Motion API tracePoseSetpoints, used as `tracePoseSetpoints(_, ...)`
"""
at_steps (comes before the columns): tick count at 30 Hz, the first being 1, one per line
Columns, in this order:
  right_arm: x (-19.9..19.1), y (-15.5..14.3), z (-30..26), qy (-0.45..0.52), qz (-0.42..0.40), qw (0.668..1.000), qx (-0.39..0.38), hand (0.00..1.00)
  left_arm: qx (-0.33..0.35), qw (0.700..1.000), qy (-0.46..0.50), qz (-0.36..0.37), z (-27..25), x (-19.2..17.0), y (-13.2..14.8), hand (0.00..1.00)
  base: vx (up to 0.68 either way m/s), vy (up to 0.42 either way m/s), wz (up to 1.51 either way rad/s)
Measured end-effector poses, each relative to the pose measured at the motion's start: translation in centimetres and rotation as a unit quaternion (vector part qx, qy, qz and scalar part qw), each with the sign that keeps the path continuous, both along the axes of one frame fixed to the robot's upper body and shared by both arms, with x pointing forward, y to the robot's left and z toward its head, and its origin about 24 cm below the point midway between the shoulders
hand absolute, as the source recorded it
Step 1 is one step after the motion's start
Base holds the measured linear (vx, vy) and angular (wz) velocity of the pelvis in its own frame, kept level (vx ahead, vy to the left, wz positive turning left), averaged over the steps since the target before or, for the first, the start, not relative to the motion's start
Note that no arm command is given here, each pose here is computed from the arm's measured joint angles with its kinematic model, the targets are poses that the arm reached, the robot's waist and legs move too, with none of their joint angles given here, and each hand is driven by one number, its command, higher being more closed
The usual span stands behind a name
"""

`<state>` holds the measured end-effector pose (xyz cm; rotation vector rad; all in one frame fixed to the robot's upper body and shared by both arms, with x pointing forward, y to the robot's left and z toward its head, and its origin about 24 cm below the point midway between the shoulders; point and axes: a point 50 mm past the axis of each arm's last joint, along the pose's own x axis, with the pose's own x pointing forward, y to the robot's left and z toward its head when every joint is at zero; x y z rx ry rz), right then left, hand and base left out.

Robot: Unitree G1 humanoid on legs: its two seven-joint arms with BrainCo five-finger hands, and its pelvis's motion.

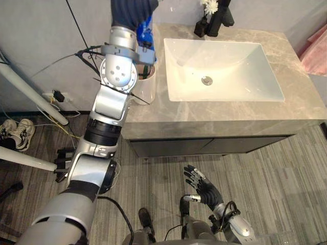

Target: Organize washtable

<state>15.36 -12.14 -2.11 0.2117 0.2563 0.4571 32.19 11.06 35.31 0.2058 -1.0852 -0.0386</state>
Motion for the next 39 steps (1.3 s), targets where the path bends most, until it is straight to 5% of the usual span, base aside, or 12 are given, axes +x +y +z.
tracePoseSetpoints(39,-0.7,-1.4,-0.4,0.007,-0.039,0.999,-0.008,0.00,-0.027,0.998,0.054,0.021,-2.9,1.4,1.3,1.00,0.00,-0.008,0.00)
